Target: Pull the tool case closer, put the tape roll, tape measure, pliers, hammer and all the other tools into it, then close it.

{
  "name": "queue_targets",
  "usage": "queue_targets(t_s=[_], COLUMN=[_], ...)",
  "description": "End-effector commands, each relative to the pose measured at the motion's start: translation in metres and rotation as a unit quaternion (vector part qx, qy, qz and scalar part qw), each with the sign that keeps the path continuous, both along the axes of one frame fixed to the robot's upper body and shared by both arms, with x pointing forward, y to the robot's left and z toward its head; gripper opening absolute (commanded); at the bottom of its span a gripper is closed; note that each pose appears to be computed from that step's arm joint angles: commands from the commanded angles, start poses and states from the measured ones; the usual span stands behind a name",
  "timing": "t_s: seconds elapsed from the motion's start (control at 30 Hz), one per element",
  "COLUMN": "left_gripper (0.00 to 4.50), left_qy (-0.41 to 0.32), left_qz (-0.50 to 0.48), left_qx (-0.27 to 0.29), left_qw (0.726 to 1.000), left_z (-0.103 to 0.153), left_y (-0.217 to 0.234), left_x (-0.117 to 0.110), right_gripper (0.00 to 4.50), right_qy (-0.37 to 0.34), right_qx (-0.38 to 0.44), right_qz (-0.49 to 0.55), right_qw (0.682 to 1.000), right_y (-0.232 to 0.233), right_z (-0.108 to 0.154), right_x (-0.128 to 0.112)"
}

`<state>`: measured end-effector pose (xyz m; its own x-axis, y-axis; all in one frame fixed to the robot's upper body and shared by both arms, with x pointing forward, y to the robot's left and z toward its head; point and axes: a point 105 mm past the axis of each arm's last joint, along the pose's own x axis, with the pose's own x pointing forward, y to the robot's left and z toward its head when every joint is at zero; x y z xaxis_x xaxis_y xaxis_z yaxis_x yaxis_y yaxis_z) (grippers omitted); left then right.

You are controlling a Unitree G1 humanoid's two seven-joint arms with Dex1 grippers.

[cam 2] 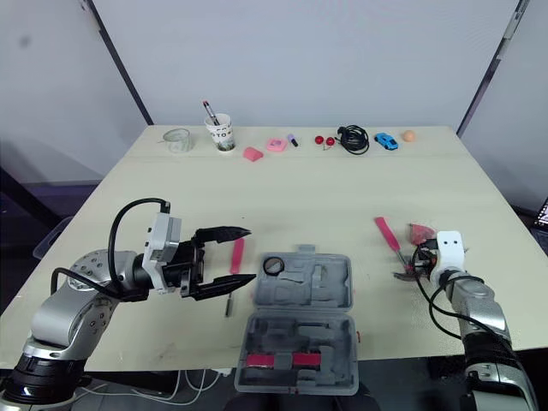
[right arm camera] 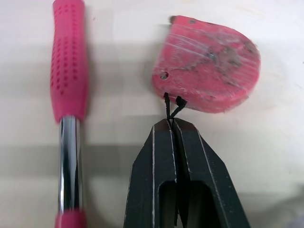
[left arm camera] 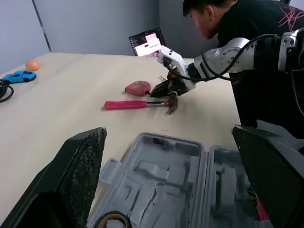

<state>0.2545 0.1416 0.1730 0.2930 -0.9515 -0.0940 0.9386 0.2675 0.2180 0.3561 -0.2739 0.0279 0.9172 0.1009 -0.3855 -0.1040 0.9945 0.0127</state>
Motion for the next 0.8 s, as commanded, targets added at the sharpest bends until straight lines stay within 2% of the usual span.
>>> queue_targets(t_s=[0.03,0.4,0.8], left_gripper=[4.50,4.50,4.50], left_qy=[-0.028,-0.029,-0.025], left_qz=[-0.026,-0.036,-0.041], left_qx=[-0.003,-0.004,-0.004], left_qw=[0.999,0.999,0.999], left_z=[0.011,0.012,0.011], left_y=[-0.009,-0.014,-0.014], left_x=[-0.005,-0.007,-0.006], right_gripper=[0.03,0.03,0.03], right_qy=[-0.001,0.015,0.028], right_qx=[-0.006,-0.016,-0.008], right_qz=[0.005,0.020,0.089], right_qw=[1.000,1.000,0.996], right_y=[-0.010,-0.016,0.028], right_z=[0.006,0.005,0.006], right_x=[-0.006,-0.027,-0.049])
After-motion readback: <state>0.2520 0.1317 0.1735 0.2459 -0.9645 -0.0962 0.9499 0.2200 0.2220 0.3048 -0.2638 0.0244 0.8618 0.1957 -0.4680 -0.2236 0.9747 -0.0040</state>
